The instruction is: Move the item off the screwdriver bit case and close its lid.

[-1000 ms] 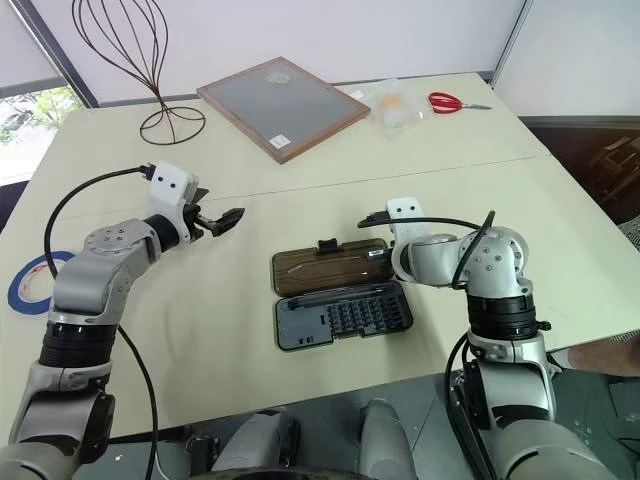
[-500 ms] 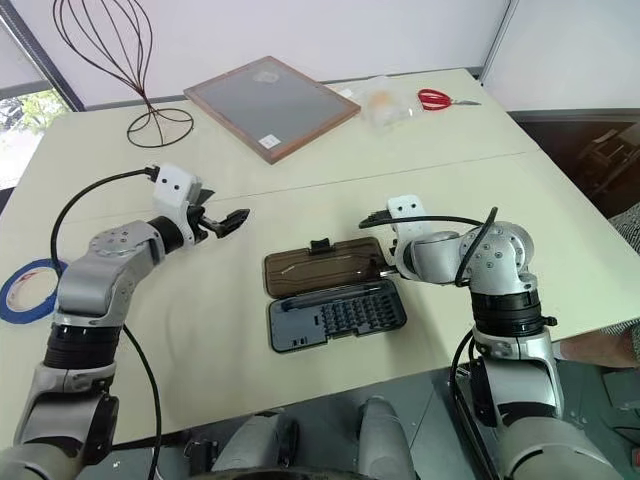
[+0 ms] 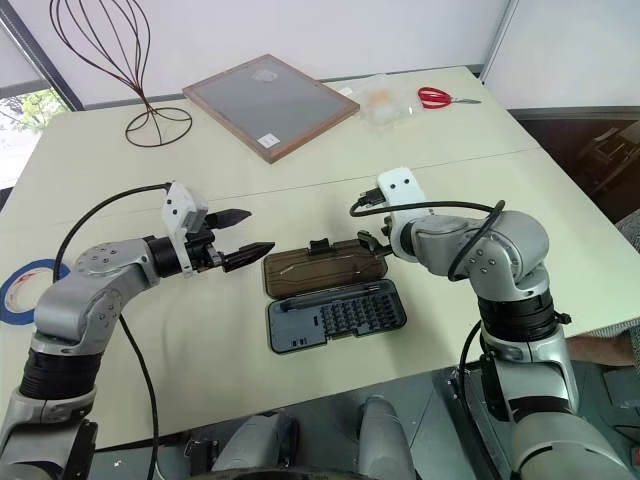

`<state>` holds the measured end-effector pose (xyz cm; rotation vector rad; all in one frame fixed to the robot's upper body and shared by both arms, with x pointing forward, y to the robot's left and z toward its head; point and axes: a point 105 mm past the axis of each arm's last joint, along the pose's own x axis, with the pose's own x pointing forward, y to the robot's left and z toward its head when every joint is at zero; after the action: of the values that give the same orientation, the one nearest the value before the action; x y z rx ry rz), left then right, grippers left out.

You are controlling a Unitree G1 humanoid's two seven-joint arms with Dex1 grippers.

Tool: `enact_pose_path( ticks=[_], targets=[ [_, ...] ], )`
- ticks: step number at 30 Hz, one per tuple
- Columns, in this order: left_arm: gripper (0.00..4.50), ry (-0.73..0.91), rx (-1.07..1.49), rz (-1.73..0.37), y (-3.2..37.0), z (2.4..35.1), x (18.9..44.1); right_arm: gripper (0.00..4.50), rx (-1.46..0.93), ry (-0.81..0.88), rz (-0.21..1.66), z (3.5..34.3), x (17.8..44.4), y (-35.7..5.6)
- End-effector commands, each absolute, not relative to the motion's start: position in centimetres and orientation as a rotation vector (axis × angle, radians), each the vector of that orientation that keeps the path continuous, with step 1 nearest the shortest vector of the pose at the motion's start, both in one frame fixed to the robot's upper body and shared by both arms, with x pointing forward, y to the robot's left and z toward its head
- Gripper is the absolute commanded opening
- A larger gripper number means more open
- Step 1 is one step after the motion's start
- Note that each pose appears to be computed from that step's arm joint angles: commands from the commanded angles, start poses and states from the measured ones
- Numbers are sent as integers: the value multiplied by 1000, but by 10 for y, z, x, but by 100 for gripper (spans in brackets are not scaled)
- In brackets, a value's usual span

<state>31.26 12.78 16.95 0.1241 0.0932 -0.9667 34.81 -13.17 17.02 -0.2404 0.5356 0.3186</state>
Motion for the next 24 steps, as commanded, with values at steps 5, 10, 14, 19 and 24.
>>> enact_pose_path(
  ticks=[5,10,14,19,24],
  targets=[
    [57,143,110,-1248,100,164,280,450,-422,239,325,208,371,-129],
    [3,224,96,-1374,86,145,264,450,-418,176,523,209,371,-106],
    [3,295,110,-1446,80,127,253,450,-458,157,623,206,371,-98],
    [3,356,136,-1469,80,109,248,450,-475,172,695,199,374,-93],
    [3,396,175,-1451,83,92,248,450,-530,176,795,197,372,-90]
  ],
)
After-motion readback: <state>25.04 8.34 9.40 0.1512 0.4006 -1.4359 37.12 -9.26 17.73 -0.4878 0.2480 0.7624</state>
